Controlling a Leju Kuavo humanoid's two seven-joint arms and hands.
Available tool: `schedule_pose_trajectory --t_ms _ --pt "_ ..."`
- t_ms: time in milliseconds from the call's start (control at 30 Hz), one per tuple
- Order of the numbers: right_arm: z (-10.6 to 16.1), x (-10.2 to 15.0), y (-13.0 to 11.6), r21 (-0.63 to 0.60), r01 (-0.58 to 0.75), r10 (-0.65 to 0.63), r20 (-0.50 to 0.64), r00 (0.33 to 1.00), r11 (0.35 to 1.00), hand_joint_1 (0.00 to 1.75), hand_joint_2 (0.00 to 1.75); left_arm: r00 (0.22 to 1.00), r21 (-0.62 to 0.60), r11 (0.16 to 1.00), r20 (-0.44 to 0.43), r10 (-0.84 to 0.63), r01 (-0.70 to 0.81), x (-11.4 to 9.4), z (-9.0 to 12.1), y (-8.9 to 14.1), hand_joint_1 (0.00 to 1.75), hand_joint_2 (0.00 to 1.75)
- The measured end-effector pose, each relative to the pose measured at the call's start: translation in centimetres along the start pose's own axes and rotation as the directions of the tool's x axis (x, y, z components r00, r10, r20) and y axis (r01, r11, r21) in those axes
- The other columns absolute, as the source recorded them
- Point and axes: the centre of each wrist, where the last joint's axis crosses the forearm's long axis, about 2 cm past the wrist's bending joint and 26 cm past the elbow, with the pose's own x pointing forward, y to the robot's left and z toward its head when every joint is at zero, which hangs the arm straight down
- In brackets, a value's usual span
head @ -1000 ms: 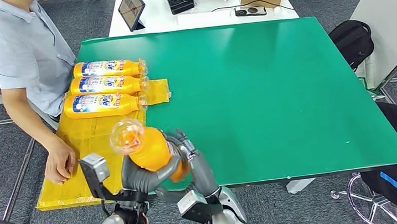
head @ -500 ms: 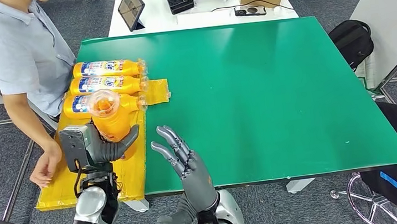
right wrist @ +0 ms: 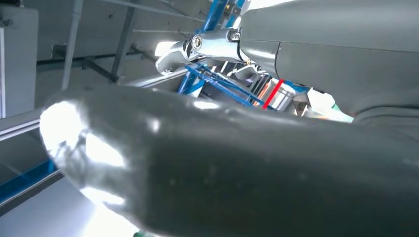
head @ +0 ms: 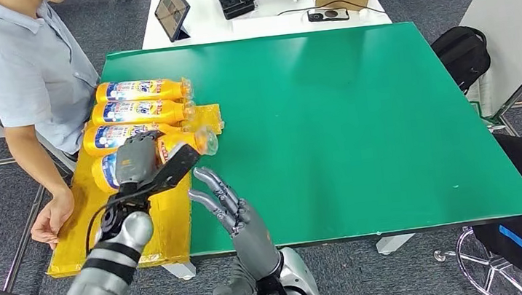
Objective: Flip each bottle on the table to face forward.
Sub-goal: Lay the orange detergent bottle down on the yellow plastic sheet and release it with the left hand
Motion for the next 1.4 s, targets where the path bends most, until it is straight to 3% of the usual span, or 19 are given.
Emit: schedule_pose_trajectory --t_ms 200,400,633,667,700,800,933,1133,1267,1400 --pt "-0.1 0.1 -0.1 0.004 0.009 -0.009 0.003 1.0 1.0 0.0 0.0 0.991 -0.155 0.981 -0.046 -0.128 0.12 -1.8 -0.7 -1.0 1.75 1.75" --pt "0.0 0.0 -0.1 0.013 0.029 -0.029 -0.005 1.0 1.0 0.0 0.0 0.982 -0.318 0.938 -0.071 -0.173 0.142 -2.9 -0.3 -2.2 1.75 1.75" --pt "0.0 0.0 -0.1 0.016 0.025 -0.025 -0.002 1.0 1.0 0.0 0.0 0.979 -0.38 0.915 -0.09 -0.181 0.134 -3.4 0.2 -2.9 1.74 1.75" --pt "0.0 0.0 -0.1 0.016 0.026 -0.026 -0.003 1.0 1.0 0.0 0.0 0.98 -0.384 0.914 -0.091 -0.18 0.132 -3.5 0.2 -3.0 1.69 1.75" --pt "0.0 0.0 -0.1 0.015 0.026 -0.026 -0.003 1.0 1.0 0.0 0.0 0.98 -0.389 0.912 -0.092 -0.176 0.127 -3.5 0.2 -3.0 1.51 1.75" --pt "-0.1 0.0 -0.1 0.015 0.031 -0.03 -0.005 1.0 0.999 0.0 0.0 0.984 -0.405 0.908 -0.089 -0.151 0.103 -3.4 0.1 -3.1 0.93 1.75" --pt "-0.1 0.0 -0.1 0.014 0.034 -0.034 -0.006 0.999 0.999 0.0 0.0 0.992 -0.418 0.907 -0.09 -0.088 0.043 -3.3 0.1 -3.3 0.02 1.75" --pt "-0.2 -0.1 -0.2 0.007 0.039 -0.039 -0.01 0.999 0.999 0.0 0.0 0.985 -0.457 0.874 -0.112 0.127 -0.165 -2.8 0.4 -3.9 0.0 1.75" --pt "-0.4 -0.1 -0.3 0.003 0.046 -0.046 -0.01 0.999 0.999 0.0 0.0 0.974 -0.488 0.842 -0.101 0.205 -0.228 -2.3 0.4 -4.2 0.0 1.75" --pt "-0.5 -0.1 -0.2 0.004 0.068 -0.068 -0.014 0.998 0.998 0.0 0.0 0.924 -0.517 0.775 -0.09 0.371 -0.362 -1.8 0.7 -4.6 0.0 1.75"
